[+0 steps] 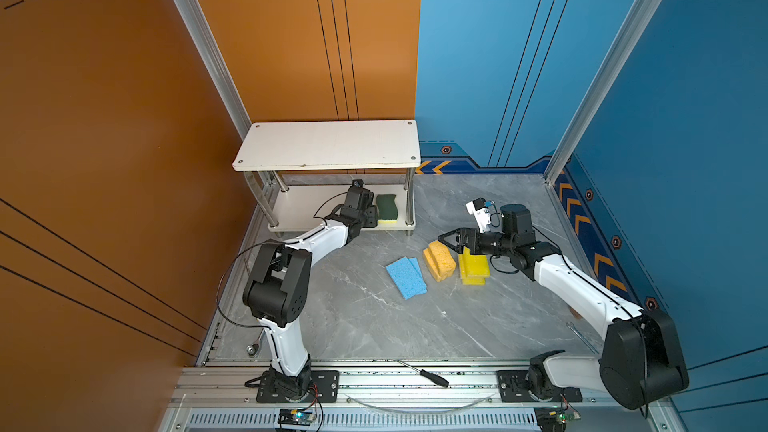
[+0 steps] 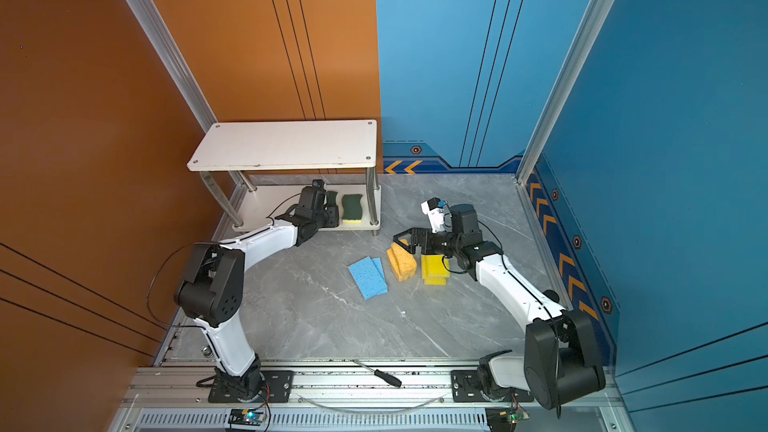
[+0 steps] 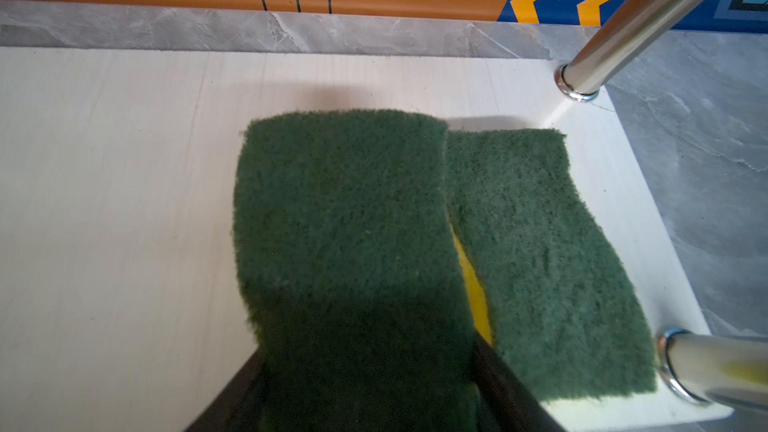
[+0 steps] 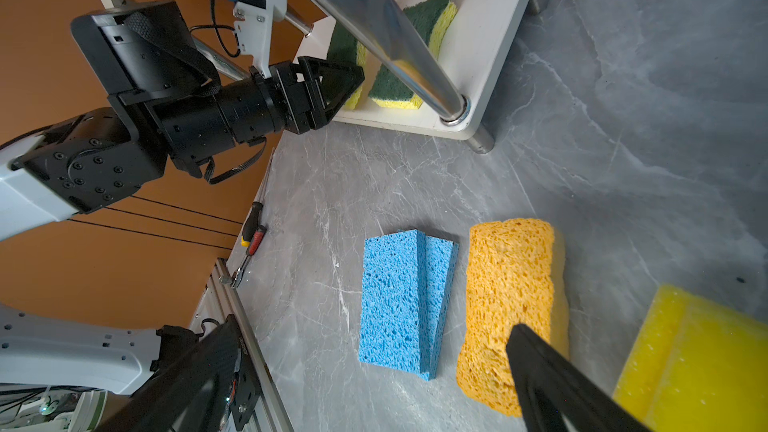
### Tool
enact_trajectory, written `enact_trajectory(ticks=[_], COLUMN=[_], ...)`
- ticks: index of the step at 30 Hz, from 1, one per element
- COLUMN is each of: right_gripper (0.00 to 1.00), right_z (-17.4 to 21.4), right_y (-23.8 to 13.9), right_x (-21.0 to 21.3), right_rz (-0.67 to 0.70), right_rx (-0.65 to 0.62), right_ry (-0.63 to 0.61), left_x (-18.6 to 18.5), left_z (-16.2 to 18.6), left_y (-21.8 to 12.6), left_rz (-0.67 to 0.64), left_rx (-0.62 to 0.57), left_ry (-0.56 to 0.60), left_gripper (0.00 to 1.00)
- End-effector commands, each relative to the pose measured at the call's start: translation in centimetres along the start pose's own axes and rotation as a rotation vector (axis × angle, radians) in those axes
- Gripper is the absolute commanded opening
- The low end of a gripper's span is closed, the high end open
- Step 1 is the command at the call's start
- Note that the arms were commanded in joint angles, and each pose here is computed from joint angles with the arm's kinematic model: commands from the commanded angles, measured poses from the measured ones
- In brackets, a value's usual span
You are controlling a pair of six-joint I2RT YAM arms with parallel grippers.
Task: Place and organize the cleaning sponges onto the shelf
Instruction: 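Lower the sponge beside the first one and open the left gripper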
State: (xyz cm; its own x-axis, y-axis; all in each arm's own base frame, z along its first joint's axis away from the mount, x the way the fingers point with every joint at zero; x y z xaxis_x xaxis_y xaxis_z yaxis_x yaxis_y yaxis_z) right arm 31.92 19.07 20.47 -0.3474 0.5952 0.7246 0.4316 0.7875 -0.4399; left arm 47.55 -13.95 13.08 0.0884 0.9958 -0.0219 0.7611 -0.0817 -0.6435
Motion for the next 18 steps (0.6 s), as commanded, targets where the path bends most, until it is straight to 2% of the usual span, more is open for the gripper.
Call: enact_trajectory(ticks=[1,18], right_gripper=[1.0,1.0], right_z=[-0.7,-0.3], right_y=[-0.6,-0.7], right_x=[0.5,0.3], right_rz=[0.005,0.01], right_rx=[-0.021,-0.019], right_ry=[-0.035,-0.033], left_x=[-0.1,0.7], left_z=[-0.1,0.6], left_y=[0.7,1.9], left_rz=[0.019,-0.006], left_rx=[0.014,0.042], left_ry=[-0.008,-0.047], left_gripper=[0.64,0.64])
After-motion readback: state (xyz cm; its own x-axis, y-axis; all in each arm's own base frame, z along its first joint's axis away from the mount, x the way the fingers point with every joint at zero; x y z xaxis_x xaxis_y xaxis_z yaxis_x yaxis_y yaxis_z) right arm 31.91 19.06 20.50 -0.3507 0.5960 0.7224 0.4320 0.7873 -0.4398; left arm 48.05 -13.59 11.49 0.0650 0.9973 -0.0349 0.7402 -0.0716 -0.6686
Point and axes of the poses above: each gripper's point midway between its finger pads, its own y axis out along the fingers, its own x axis along the line the jaws close on, z = x × y, the point moved 2 cm from there along -y, back along the fingers, and after that the axes turned 6 degrees about y, right-handed, at the moved point
